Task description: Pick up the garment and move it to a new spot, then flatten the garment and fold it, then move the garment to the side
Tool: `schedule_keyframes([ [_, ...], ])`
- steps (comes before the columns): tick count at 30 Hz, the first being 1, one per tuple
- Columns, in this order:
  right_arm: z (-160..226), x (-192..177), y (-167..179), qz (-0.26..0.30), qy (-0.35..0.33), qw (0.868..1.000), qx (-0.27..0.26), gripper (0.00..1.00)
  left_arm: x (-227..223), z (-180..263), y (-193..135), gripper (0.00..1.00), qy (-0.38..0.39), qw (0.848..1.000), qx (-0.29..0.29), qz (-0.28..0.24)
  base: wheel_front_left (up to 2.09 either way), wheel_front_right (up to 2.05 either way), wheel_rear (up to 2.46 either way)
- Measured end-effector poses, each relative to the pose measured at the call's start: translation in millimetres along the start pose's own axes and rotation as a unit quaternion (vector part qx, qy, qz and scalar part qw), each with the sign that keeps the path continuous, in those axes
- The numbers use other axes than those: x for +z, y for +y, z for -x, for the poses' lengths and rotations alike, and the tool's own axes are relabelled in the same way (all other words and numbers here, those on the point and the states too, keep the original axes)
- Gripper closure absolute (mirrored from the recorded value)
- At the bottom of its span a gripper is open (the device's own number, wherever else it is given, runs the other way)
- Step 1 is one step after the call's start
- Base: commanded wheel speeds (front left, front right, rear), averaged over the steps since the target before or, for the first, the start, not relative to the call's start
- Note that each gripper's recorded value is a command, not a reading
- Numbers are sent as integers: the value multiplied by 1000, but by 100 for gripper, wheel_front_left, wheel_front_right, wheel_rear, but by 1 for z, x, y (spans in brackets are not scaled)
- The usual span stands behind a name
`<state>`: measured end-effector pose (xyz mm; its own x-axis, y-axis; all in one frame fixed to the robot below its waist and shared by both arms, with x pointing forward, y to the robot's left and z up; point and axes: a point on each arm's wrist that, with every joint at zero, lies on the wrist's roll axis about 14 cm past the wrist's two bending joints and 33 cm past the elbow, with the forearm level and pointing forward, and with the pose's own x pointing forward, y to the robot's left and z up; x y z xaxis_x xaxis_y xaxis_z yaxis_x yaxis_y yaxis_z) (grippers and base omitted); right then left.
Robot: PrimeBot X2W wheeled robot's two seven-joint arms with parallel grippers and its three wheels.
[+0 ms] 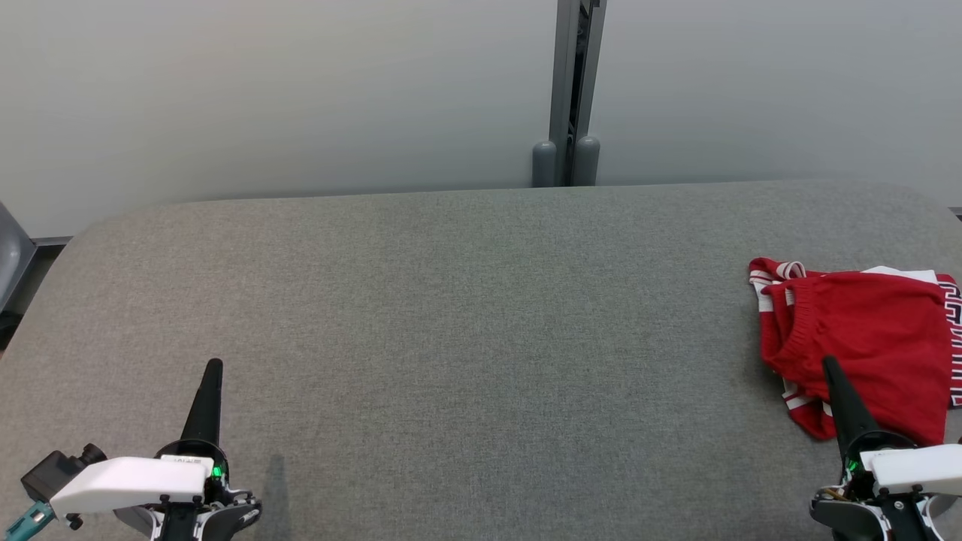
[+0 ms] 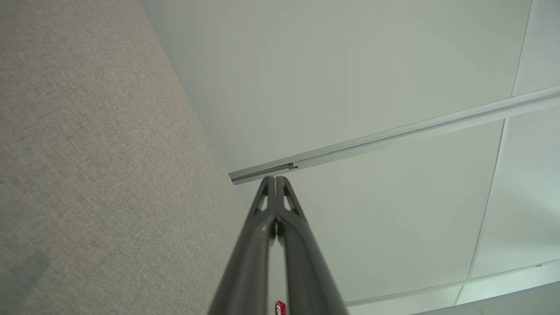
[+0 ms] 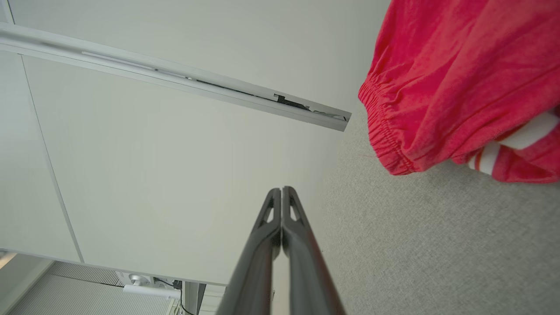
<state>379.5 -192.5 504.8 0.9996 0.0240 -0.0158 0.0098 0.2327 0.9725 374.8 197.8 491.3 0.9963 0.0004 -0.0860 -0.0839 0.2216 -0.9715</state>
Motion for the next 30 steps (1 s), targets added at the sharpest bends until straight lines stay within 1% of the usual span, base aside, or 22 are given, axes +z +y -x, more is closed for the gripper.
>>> schedule_keyframes([
  [30, -7, 6, -2, -105, -11, 994, 1, 100, 4, -10, -11, 100, -3, 994, -32, 102, 0, 0, 0],
])
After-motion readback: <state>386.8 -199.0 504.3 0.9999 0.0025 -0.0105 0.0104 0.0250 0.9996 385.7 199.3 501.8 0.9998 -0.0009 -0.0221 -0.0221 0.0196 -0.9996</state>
